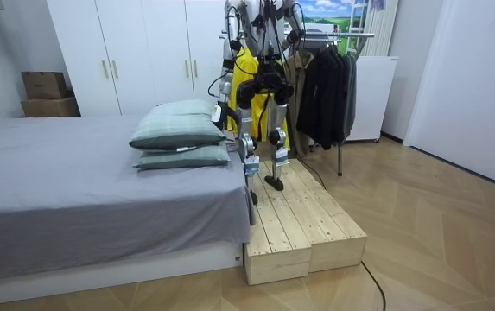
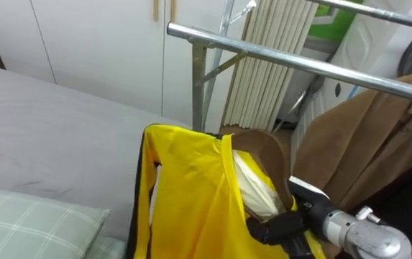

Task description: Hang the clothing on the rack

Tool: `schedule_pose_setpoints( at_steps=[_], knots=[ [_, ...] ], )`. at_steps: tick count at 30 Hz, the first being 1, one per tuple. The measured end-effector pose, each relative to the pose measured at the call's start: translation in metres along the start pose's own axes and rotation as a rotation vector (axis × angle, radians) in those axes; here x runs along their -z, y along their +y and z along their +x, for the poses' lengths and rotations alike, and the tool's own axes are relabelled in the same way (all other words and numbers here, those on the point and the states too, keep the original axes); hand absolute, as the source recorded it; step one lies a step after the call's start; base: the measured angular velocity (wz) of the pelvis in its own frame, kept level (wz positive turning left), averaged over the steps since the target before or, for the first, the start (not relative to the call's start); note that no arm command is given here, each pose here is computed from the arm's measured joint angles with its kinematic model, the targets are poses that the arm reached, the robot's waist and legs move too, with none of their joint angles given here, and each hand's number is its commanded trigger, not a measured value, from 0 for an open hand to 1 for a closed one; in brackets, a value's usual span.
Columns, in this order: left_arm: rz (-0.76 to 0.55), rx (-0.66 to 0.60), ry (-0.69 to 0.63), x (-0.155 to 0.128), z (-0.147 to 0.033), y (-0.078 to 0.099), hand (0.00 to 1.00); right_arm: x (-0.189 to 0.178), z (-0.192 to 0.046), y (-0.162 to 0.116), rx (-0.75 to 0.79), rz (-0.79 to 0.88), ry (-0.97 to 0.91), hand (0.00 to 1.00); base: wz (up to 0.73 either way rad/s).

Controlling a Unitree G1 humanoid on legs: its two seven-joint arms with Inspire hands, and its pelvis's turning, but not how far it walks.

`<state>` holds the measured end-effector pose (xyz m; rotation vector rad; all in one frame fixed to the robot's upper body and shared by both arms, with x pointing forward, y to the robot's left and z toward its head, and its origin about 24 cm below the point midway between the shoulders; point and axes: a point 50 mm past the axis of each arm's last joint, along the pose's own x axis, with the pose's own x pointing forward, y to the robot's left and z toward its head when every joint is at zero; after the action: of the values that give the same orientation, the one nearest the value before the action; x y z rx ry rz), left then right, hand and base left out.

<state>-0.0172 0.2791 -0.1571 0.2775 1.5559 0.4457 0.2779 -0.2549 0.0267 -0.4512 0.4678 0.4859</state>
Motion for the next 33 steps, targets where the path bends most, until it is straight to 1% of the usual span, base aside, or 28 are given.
schedule_pose_setpoints(
  at_steps=[12, 17, 25, 33],
  knots=[
    [-0.005, 0.013, -0.016, 0.002, 0.000, 0.005, 0.00, 0.005, 0.002, -0.028, 0.042, 0.063, 0.061, 1.00, 0.04],
    [-0.004, 0.021, -0.025, 0.003, 0.001, 0.007, 0.00, 0.004, -0.005, -0.037, 0.065, 0.043, 0.076, 1.00, 0.00],
    [-0.004, 0.022, -0.025, 0.003, 0.001, 0.007, 0.00, 0.004, -0.005, -0.038, 0.068, 0.041, 0.078, 1.00, 0.00],
    [-0.004, 0.019, -0.027, 0.003, 0.001, 0.008, 0.00, -0.008, -0.003, -0.046, 0.083, 0.031, 0.051, 1.00, 0.02]
  ],
)
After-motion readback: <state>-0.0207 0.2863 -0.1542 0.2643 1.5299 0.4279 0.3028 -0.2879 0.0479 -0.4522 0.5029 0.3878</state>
